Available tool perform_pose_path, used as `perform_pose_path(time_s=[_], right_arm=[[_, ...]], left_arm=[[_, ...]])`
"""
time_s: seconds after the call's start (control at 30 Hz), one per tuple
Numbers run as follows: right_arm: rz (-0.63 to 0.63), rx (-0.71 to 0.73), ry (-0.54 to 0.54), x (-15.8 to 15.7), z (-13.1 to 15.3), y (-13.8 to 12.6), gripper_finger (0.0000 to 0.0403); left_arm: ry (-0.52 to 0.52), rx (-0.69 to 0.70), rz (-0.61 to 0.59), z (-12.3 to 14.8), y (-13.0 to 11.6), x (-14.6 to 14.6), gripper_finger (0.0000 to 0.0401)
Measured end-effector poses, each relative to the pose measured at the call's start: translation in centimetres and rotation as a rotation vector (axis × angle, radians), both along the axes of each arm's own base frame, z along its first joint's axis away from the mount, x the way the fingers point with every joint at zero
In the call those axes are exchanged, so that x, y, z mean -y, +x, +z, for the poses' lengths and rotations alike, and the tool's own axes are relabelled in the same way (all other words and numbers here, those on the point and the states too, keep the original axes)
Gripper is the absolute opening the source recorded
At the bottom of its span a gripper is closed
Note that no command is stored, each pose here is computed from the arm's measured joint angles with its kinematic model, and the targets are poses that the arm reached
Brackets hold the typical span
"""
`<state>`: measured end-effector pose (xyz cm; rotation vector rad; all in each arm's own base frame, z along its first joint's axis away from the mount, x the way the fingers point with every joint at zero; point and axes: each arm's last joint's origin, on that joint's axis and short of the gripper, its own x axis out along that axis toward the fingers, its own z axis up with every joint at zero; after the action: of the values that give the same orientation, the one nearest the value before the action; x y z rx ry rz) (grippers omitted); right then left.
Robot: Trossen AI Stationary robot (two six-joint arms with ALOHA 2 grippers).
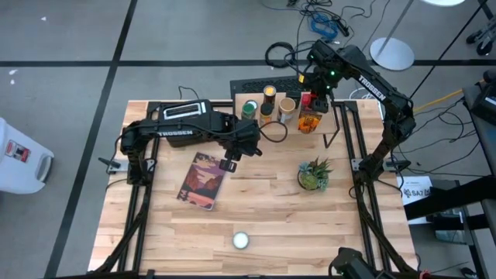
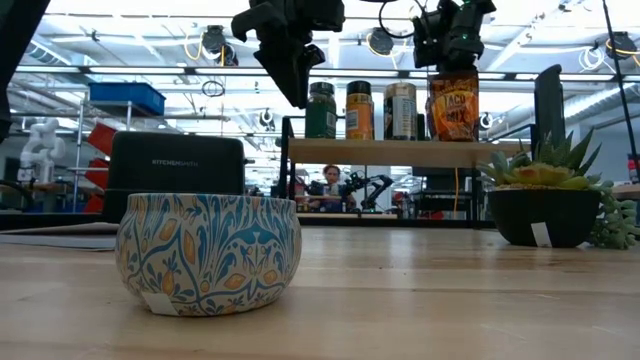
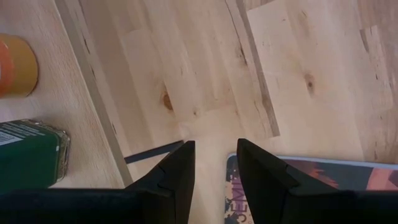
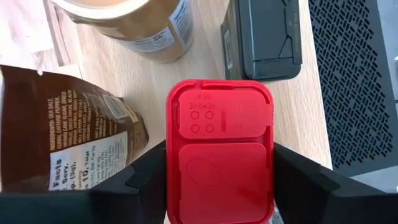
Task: Shelf spices
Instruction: Put the red seasoning can on the shelf
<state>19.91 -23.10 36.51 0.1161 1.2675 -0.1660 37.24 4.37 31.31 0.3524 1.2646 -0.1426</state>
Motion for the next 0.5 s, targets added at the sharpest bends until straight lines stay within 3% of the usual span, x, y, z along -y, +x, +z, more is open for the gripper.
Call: perform_pose_path(time_s=[0.5], right_arm=[[-0.025, 0.001, 0.010, -0.02, 0.00, 0.00, 0.0225]], left_arm=[[0.000, 0.000, 0.001, 0.00, 0.00, -0.01, 0.0128]])
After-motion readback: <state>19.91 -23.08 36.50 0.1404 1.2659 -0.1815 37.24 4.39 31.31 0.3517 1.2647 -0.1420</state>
